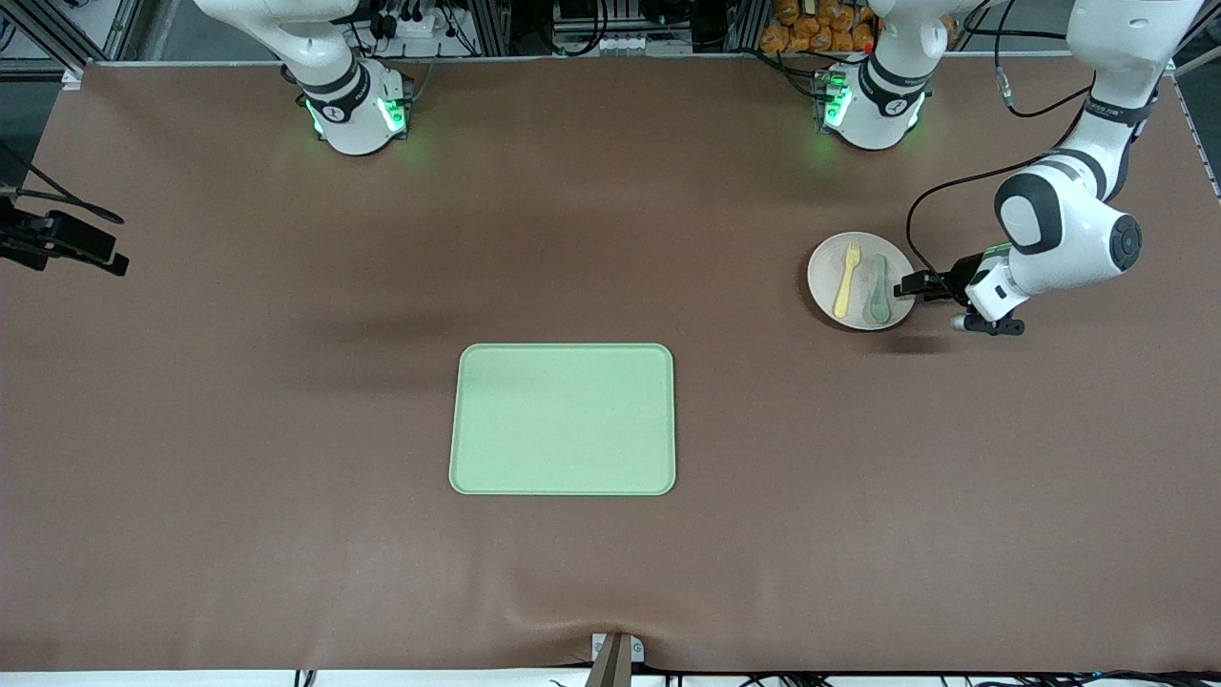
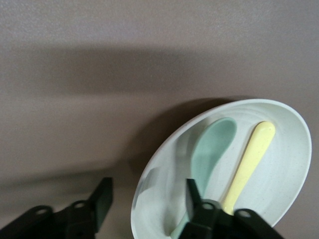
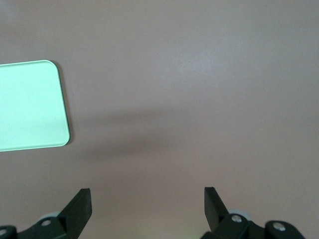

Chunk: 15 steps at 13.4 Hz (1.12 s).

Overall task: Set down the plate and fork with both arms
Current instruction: 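Lower the left gripper and pinch the white plate's rim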

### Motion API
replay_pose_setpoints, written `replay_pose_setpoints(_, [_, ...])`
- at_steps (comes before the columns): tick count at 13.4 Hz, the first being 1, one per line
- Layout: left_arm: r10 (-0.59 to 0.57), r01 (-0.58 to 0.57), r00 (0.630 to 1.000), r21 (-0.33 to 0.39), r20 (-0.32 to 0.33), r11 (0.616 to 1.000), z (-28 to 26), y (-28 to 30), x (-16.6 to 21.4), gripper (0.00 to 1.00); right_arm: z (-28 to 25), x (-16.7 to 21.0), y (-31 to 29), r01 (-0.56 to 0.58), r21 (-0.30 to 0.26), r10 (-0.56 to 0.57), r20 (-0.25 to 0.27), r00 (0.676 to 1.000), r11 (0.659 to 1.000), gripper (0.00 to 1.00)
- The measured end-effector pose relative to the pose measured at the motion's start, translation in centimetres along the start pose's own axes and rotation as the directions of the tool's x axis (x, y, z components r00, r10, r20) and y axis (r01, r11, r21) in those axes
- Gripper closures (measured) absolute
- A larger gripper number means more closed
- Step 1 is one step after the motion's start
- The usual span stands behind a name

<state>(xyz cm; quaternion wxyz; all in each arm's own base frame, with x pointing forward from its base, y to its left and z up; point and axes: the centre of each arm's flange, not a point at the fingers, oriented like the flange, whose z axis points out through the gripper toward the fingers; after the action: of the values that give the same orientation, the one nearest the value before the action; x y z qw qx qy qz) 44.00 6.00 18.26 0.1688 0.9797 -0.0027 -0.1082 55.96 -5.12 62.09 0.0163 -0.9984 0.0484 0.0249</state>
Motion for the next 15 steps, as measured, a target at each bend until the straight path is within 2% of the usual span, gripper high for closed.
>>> replay_pose_setpoints(5, [0.022, -0.022, 1.000, -0.006, 0.007, 1.000, 0.4, -0.2, -0.4, 0.50, 0.0, 0.0, 0.0, 0.000, 0.000, 0.000, -0.001, 1.000, 1.000, 0.00])
replay_pose_setpoints(8, [0.034, -0.033, 0.999, -0.010, 0.008, 0.999, 0.5, -0.9, -0.7, 0.60, 0.0, 0.0, 0.0, 0.001, 0.000, -0.001, -0.002, 1.000, 1.000, 0.00])
replay_pose_setpoints(9, [0.036, -0.036, 0.999, -0.012, 0.007, 0.999, 0.5, -1.2, -0.7, 0.67, 0.0, 0.0, -0.1, 0.001, 0.000, -0.001, -0.002, 1.000, 1.000, 0.00])
replay_pose_setpoints(15, [0.035, -0.035, 0.999, -0.015, 0.010, 0.999, 0.6, -1.5, -0.8, 0.79, -0.2, 0.1, -0.2, 0.004, 0.000, -0.004, -0.014, 1.000, 1.000, 0.00])
